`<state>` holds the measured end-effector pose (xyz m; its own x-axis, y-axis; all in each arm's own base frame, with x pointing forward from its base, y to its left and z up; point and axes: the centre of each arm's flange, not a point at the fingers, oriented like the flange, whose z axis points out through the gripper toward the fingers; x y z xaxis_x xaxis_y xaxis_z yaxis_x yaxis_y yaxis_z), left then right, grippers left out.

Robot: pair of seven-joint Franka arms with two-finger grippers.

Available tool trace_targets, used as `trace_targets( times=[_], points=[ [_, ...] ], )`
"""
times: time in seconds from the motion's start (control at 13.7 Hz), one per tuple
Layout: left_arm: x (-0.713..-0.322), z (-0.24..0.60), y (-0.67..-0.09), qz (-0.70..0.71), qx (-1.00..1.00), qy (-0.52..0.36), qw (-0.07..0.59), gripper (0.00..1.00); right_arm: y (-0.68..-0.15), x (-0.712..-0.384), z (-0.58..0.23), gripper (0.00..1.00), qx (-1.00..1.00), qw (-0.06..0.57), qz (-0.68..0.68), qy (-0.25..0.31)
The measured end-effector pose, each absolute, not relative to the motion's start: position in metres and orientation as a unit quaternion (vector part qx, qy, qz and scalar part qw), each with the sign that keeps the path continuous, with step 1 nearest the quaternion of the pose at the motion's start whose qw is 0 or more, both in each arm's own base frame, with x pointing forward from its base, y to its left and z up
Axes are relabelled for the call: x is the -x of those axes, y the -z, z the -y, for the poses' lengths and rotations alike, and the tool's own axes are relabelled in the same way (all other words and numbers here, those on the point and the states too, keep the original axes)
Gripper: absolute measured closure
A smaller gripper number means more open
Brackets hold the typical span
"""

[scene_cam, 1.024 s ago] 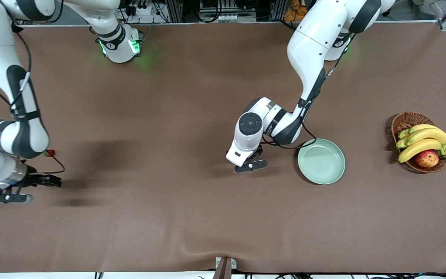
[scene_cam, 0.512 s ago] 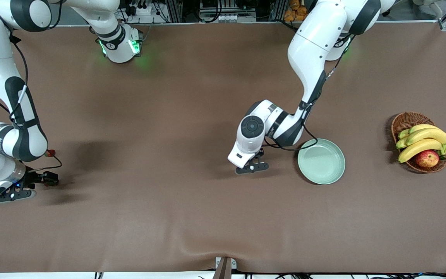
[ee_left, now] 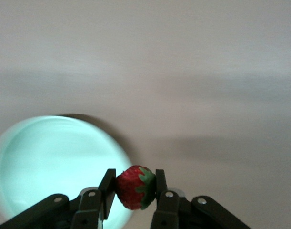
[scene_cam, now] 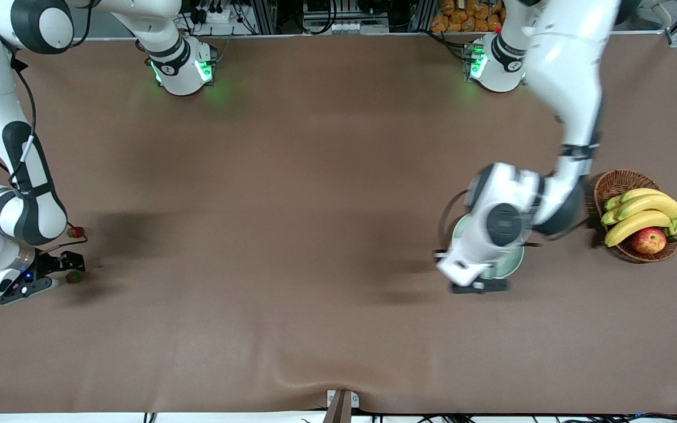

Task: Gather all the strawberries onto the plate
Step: 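Drop the strawberry into the plate with the left gripper while the right gripper grasps another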

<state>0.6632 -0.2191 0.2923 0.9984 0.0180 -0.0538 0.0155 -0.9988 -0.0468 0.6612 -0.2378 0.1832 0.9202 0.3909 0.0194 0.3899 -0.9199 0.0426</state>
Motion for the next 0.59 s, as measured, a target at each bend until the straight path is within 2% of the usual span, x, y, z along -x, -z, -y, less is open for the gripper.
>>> trace_targets(
  times=[0.22, 0.44, 0.51, 0.59],
  points=[
    [-0.65, 0.165, -0.262, 0.01, 0.997, -0.065, 0.03, 0.62, -0.177, -0.663, 0.238, 0.0, -0.979, 0.022, -0.2, -0.02],
    [-0.636, 0.163, -0.224, 0.008, 0.997, -0.072, 0.03, 0.62, -0.177, -0.666, 0.238, 0.0, -0.979, 0.023, -0.201, -0.024],
    [-0.635, 0.162, -0.221, 0.009, 0.997, -0.071, 0.029, 0.56, -0.176, -0.666, 0.238, 0.0, -0.979, 0.023, -0.201, -0.025],
    [-0.638, 0.158, -0.227, 0.013, 0.997, -0.065, 0.028, 0.45, -0.176, -0.667, 0.238, 0.09, -0.979, 0.023, -0.201, -0.025]
  ],
)
